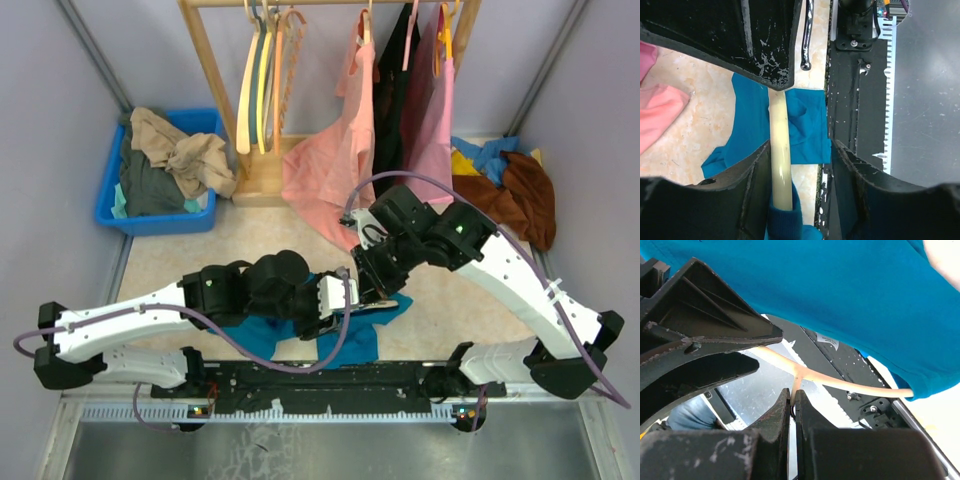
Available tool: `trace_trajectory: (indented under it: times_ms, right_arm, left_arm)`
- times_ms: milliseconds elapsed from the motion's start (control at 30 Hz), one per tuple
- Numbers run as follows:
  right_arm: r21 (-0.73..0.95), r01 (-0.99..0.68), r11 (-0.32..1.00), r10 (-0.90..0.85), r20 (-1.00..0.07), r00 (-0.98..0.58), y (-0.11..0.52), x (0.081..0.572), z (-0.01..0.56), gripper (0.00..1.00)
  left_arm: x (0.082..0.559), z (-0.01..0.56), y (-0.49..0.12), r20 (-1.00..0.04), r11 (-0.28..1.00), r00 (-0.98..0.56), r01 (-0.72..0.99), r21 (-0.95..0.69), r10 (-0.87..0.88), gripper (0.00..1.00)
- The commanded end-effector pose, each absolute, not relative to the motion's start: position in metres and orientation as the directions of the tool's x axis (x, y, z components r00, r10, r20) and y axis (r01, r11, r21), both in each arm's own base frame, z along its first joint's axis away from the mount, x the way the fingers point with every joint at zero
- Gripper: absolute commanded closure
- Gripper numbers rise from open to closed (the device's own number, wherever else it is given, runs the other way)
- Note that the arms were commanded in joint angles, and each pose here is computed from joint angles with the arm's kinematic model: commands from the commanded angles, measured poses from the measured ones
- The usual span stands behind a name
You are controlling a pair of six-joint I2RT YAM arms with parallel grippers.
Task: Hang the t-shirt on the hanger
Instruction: Place the hanger at the clothesline.
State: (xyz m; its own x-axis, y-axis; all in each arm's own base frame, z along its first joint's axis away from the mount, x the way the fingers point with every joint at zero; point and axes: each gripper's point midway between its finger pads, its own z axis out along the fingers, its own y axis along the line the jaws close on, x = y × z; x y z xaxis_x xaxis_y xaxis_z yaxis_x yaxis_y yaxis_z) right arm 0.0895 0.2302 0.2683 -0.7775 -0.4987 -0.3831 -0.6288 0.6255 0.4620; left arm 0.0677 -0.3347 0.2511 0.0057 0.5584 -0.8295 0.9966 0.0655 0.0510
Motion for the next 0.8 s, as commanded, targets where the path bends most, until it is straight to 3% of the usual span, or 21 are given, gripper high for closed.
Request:
trace_trajectory:
  times_ms: [0, 133, 200, 333, 567, 767]
  right_arm:
    - [0.488, -0.678, 0.550, -0.478, -0.482, -0.734, 0.242, 0.093, 0.296, 1.00]
    - [0.490, -0.678, 0.548, -0.474, -0.486, -0.734, 0.243, 0.093, 0.296, 1.00]
    - [0.490, -0.679, 0.546, -0.473, -0.489, -0.733, 0.243, 0.093, 0.297, 1.00]
    - [0.493, -0.677, 0.546, -0.465, -0.494, -0.735, 0.243, 0.093, 0.299, 1.00]
    - [0.483, -0.672, 0.561, -0.439, -0.514, -0.737, 0.245, 0.099, 0.302, 1.00]
    - [0.452, -0.641, 0.620, -0.354, -0.568, -0.743, 0.236, 0.123, 0.316, 0.46]
  left_arm:
    - [0.077, 0.263, -0.337, -0.833, 0.080, 0.038, 0.992, 0.099, 0.553, 0.49]
    - [0.082, 0.261, -0.339, -0.824, 0.095, 0.042, 0.989, 0.116, 0.565, 0.83]
    - [0.084, 0.261, -0.339, -0.821, 0.106, 0.041, 0.987, 0.123, 0.570, 0.90]
    - [0.086, 0.262, -0.340, -0.817, 0.112, 0.039, 0.986, 0.126, 0.576, 1.00]
    - [0.081, 0.277, -0.337, -0.842, 0.102, 0.041, 0.988, 0.113, 0.537, 1.00]
    - [0.074, 0.294, -0.328, -0.871, 0.099, 0.038, 0.990, 0.099, 0.489, 1.00]
